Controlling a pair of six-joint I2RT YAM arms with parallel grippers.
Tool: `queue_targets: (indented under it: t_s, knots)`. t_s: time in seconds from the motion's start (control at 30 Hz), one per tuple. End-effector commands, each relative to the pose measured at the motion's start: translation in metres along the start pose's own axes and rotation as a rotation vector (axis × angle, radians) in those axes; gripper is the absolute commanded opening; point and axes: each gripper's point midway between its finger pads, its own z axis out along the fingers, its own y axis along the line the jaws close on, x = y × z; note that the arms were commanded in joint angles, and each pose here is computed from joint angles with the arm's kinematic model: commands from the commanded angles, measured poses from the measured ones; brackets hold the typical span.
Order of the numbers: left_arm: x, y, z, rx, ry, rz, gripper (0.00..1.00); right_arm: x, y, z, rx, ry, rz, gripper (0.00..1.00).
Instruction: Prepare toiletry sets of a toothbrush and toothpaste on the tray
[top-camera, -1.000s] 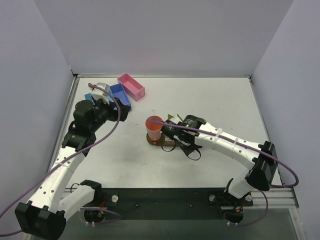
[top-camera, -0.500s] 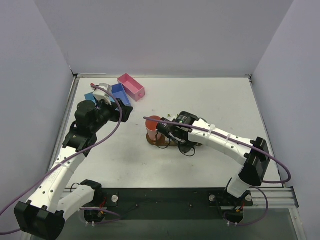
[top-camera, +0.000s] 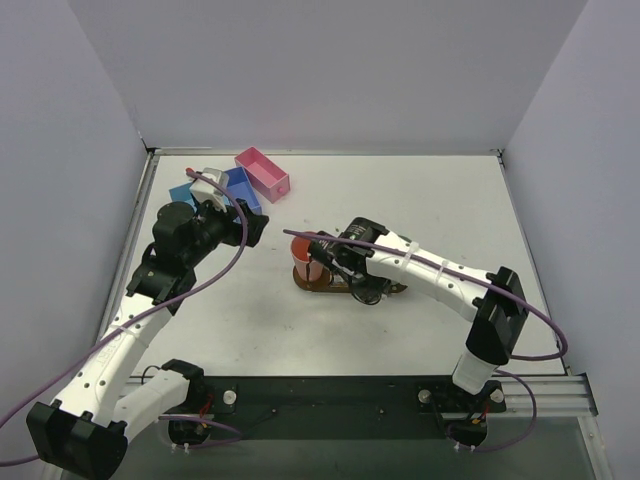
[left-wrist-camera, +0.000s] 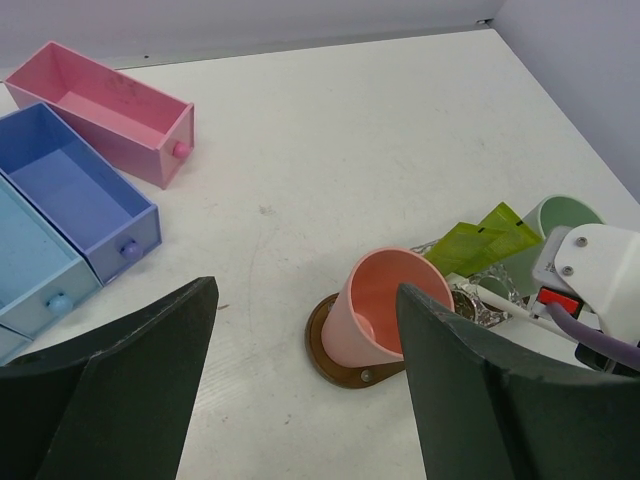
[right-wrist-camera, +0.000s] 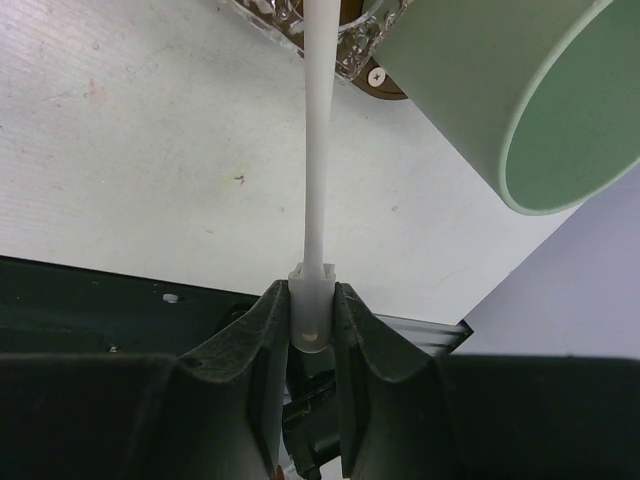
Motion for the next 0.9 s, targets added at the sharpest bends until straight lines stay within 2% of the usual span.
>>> queue_targets:
  t_s: [0.0, 0.13, 0.3, 0.87]
  knots:
    - [-0.011, -0.004, -0.004, 0.004, -0.032, 0.02, 0.82, 0.004, -0.011, -0.004, 0.034, 0.037, -0.014, 0.17]
    - [-0.009, -0.005, -0.003, 0.008, -0.026, 0.02, 0.82, 0.002, -0.011, -0.001, 0.037, 0.037, -0.011, 0.18]
    - [-0.009, -0.004, -0.003, 0.002, -0.027, 0.02, 0.82, -0.004, -0.011, -0.002, 0.026, 0.016, 0.005, 0.25]
    - [-0.011, 0.0, -0.004, -0.006, -0.035, 0.012, 0.82, -0.013, -0.018, -0.019, -0.059, -0.115, 0.131, 0.42]
